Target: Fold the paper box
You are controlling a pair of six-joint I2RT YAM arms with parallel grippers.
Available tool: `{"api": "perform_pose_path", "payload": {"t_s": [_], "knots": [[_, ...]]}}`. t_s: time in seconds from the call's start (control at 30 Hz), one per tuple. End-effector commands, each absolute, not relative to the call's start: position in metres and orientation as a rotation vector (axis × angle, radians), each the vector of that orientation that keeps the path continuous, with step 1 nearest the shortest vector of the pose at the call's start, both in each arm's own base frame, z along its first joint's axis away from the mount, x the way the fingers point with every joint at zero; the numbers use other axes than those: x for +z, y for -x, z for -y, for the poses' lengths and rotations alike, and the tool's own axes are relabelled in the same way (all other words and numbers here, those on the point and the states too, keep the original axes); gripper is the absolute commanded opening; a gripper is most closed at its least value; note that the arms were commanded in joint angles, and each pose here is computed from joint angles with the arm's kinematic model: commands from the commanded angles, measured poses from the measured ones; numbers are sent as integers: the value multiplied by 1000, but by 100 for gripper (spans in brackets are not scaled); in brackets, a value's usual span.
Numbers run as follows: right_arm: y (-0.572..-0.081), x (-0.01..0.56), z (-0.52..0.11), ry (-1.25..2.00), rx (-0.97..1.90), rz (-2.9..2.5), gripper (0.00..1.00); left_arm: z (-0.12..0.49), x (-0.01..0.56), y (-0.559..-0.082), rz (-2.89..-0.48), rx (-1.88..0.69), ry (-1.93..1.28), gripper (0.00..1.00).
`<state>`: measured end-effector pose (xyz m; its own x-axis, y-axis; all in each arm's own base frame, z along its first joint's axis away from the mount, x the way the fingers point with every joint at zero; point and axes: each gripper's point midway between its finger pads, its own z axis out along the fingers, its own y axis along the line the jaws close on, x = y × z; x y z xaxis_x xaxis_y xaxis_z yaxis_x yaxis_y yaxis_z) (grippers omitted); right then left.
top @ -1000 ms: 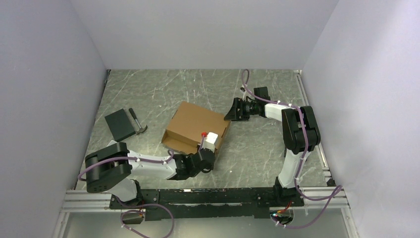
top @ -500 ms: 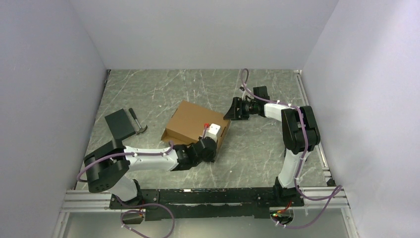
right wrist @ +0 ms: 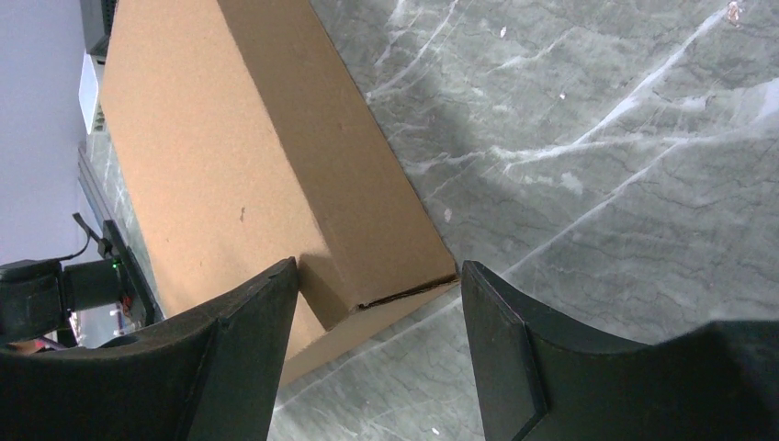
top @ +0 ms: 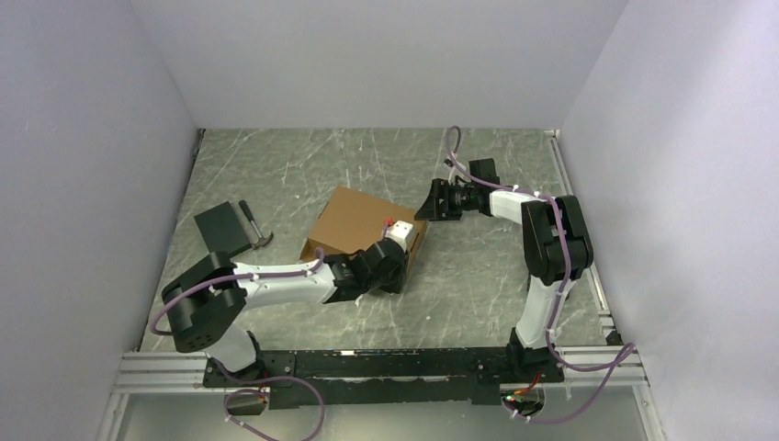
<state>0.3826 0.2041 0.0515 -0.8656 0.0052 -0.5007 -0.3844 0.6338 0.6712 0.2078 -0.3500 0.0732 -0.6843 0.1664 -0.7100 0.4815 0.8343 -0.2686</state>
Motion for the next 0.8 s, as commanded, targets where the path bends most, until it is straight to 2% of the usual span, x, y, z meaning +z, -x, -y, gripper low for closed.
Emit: {"api": "perform_pose_path", "payload": {"t_s": [0.0, 0.13, 0.27, 0.3, 0.33, 0.4, 0.5, 0.63, 0.77], "knots": [[-373, 27, -202, 318, 1078, -2478, 68, 356, 117, -206, -2253, -698, -425, 38], [-373, 27, -202, 319, 1077, -2478, 68, 348, 130, -196, -2246, -740, -432, 54], [-373, 27, -202, 318, 1079, -2479, 68, 332, 135, -184, -2264, -783, -394, 56], [-373, 27, -202, 319, 1079, -2478, 68, 327, 134, -181, -2270, -790, -383, 54], [-373, 27, -202, 320, 1079, -2477, 68, 323, 133, -177, -2278, -806, -370, 45], [-373, 27, -202, 321, 1079, -2477, 68, 313, 120, -166, -2323, -839, -317, 19], [-373, 27, -202, 319, 1080, -2479, 68, 306, 105, -150, -2377, -898, -288, 0], [-373, 27, -202, 319, 1078, -2477, 68, 277, 77, -141, -2471, -818, -125, 0], [-373, 26, -203, 319, 1081, -2480, 68, 217, 47, -152, -2503, -511, 119, 0]]}}
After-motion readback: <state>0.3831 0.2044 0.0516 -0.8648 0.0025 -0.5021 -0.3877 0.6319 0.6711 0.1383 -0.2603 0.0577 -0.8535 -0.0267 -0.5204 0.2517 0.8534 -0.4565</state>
